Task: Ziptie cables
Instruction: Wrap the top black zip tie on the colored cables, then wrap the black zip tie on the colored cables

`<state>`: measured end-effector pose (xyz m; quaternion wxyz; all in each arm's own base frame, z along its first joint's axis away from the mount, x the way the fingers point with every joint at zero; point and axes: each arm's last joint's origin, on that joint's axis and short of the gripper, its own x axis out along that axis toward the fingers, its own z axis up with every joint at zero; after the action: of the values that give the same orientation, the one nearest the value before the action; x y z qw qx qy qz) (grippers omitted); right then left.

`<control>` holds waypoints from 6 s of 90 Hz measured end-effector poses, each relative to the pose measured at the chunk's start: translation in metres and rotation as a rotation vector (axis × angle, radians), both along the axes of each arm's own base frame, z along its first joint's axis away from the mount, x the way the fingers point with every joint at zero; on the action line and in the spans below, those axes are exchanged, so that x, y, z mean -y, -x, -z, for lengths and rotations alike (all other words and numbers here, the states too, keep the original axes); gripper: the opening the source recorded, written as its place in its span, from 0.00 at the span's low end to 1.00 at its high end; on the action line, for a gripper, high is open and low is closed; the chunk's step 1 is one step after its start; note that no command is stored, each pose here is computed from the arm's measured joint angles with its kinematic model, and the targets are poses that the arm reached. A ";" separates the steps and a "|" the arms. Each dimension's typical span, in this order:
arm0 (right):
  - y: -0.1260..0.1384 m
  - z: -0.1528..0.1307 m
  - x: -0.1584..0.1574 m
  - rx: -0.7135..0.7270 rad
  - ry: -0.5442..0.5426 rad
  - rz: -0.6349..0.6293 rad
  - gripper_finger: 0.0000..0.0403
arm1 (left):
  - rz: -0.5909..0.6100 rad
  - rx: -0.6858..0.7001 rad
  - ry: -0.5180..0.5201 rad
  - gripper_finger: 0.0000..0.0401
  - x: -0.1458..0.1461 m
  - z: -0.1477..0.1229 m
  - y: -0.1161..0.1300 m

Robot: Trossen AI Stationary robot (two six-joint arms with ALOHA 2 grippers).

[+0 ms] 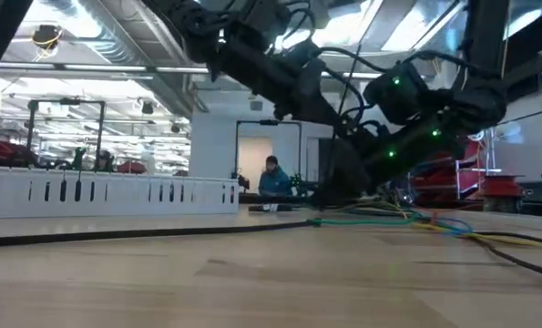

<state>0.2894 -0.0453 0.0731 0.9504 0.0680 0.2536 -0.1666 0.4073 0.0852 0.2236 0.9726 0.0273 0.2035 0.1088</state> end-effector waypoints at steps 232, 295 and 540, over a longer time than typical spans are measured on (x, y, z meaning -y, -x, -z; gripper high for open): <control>0.030 -0.068 -0.110 -0.076 0.041 -0.390 0.42 | -0.065 -0.489 0.195 0.33 0.213 0.105 0.041; 0.042 -0.071 -0.126 -0.139 0.074 -0.408 0.42 | -0.087 -0.481 0.060 0.00 0.203 0.078 0.051; 0.066 -0.165 -0.001 0.537 0.112 -0.214 0.00 | 0.265 -0.118 -0.357 0.22 0.055 -0.050 0.021</control>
<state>0.2232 -0.0446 0.2379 0.9980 0.0297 -0.0107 -0.0550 0.3862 0.0302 0.2740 0.9446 0.2315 0.2321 0.0127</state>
